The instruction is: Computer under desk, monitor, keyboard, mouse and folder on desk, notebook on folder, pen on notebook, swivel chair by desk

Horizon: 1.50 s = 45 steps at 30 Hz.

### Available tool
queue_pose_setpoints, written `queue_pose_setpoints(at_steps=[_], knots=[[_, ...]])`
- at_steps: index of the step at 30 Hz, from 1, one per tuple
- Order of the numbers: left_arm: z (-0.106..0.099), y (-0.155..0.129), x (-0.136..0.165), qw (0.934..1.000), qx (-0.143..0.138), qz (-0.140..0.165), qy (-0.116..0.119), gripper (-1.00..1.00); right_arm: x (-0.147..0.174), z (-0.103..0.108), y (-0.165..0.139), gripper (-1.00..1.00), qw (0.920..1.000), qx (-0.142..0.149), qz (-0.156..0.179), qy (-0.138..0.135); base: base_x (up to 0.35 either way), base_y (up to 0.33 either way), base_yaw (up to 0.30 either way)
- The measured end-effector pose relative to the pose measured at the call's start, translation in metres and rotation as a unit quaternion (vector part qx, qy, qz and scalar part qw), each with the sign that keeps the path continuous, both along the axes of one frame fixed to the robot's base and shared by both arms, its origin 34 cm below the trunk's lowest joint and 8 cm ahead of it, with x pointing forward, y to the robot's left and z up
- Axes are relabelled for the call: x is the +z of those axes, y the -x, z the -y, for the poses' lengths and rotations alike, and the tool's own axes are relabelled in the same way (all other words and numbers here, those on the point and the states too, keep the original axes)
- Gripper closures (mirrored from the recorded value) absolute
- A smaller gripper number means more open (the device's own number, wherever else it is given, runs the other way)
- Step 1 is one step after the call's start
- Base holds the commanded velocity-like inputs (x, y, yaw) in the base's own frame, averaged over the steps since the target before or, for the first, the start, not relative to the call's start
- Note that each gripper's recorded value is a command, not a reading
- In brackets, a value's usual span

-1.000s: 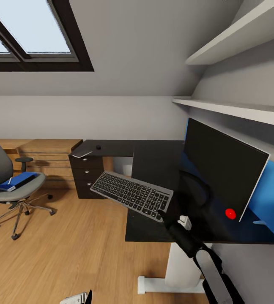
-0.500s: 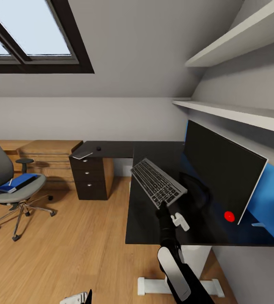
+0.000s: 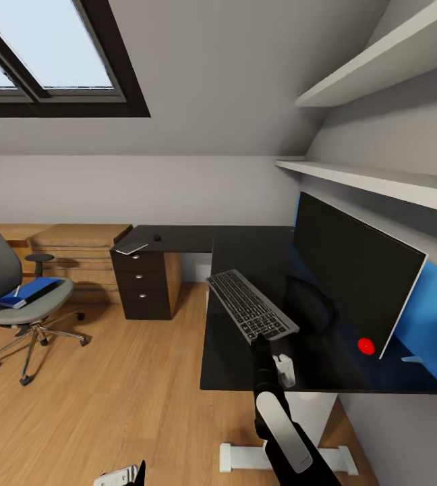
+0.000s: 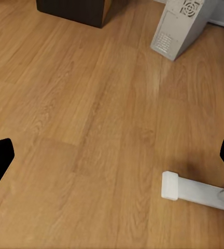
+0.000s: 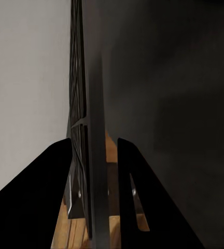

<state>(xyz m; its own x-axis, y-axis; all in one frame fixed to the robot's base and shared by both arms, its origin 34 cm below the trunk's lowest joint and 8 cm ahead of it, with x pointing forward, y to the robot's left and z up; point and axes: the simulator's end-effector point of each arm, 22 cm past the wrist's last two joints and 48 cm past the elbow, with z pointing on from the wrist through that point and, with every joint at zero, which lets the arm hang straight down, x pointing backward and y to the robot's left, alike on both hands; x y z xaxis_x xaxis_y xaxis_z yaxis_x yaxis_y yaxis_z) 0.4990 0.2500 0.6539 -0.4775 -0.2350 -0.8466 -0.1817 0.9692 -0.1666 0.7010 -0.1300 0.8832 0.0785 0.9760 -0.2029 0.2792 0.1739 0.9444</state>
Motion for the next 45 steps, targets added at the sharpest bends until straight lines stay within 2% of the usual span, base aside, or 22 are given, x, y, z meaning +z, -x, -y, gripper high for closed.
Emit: queue_pose_setpoints(at_steps=[17, 20, 23, 26, 35, 45], knots=[[0.0, -0.001, 0.002, 1.0, 0.0, 0.003, 0.0, -1.0, -0.008, 0.003, 0.001, 1.0, 1.0, -0.004, -0.008, 0.0, 0.0, 0.278, -0.027], [-0.001, -0.001, 0.002, 1.0, 0.0, 0.003, 0.0, -1.0, -0.008, 0.013, 0.001, 1.0, 0.9998, -0.02, -0.008, -0.001, 0.0, 0.068, -0.217], [-0.001, -0.002, 0.002, 1.0, 0.001, 0.003, 0.0, -1.0, -0.007, 0.03, 0.003, 1.0, 0.9985, -0.055, -0.004, -0.003, 0.0, 0.016, -0.248], [-0.001, -0.002, 0.002, 1.0, 0.001, 0.003, 0.0, -1.0, -0.007, 0.036, 0.003, 1.0, 0.9978, -0.067, -0.003, -0.005, 0.0, 0.003, -0.256], [-0.001, -0.011, 0.015, 0.9998, 0.003, 0.019, 0.003, -1.0, -0.008, 0.038, 0.004, 1.0, 0.9975, -0.07, -0.004, -0.005, 0.0, 0.0, -0.257], [-0.001, -0.012, 0.016, 0.9998, 0.003, 0.021, 0.003, -1.0, -0.009, 0.037, 0.004, 1.0, 0.9975, -0.069, -0.006, -0.008, 0.295, 0.008, -0.058]])
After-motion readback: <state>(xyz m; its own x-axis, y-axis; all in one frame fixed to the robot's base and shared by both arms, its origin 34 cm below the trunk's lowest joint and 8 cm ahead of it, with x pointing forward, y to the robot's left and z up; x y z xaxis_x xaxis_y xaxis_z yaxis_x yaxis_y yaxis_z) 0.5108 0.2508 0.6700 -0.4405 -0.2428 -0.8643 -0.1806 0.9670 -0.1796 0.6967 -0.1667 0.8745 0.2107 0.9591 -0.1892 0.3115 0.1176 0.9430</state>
